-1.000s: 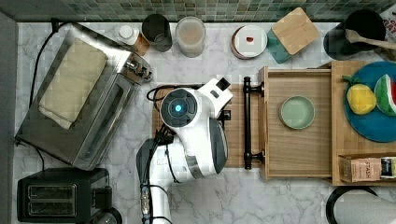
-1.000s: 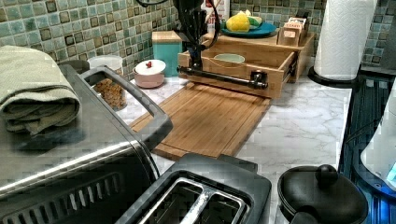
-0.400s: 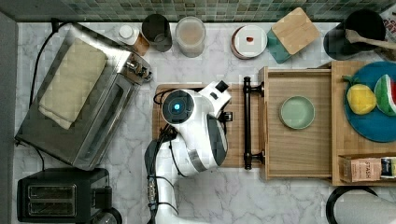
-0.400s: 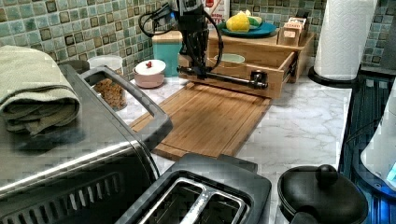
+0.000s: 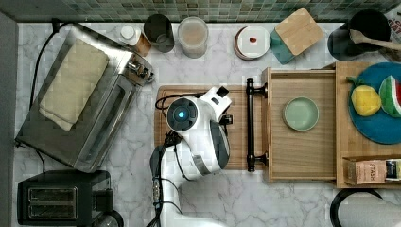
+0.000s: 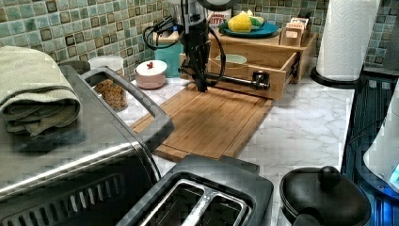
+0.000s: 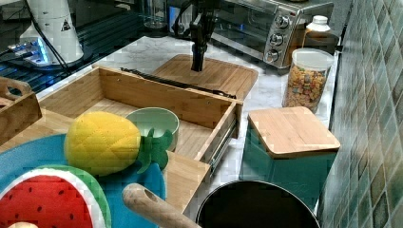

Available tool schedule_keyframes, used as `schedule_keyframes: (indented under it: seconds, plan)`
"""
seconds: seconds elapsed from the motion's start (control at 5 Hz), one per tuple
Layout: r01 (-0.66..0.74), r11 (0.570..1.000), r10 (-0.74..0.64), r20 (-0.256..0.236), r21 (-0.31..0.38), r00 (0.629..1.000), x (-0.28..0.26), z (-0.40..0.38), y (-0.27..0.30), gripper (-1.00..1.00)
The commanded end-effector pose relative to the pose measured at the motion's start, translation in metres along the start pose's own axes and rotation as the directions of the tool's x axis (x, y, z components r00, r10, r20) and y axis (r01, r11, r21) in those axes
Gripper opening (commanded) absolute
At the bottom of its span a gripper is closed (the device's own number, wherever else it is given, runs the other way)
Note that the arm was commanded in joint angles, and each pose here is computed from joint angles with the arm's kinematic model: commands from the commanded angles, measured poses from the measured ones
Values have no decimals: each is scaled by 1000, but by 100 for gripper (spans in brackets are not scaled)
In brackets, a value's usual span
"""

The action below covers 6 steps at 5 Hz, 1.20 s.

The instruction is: Close the drawer.

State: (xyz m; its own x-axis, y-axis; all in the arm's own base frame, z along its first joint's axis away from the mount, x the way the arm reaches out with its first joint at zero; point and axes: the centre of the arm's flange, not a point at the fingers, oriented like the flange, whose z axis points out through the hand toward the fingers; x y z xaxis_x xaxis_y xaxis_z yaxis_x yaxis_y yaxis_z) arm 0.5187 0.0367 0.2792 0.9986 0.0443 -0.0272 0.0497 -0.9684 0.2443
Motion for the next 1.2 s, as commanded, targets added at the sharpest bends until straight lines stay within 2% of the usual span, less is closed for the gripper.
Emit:
schedule_keyframes:
  seconds: [0.2, 0.4, 0.8, 1.2]
  plan:
    - [-17, 1000, 17, -4, -13, 1000, 21, 16, 65, -100]
    - [-27, 1000, 27, 13, -12, 1000, 18, 8, 85, -100]
    - [-25, 1000, 25, -12, 9, 1000, 13, 21, 142, -100]
    - [-86, 996, 87, -24, 28, 996, -4, 28, 219, -100]
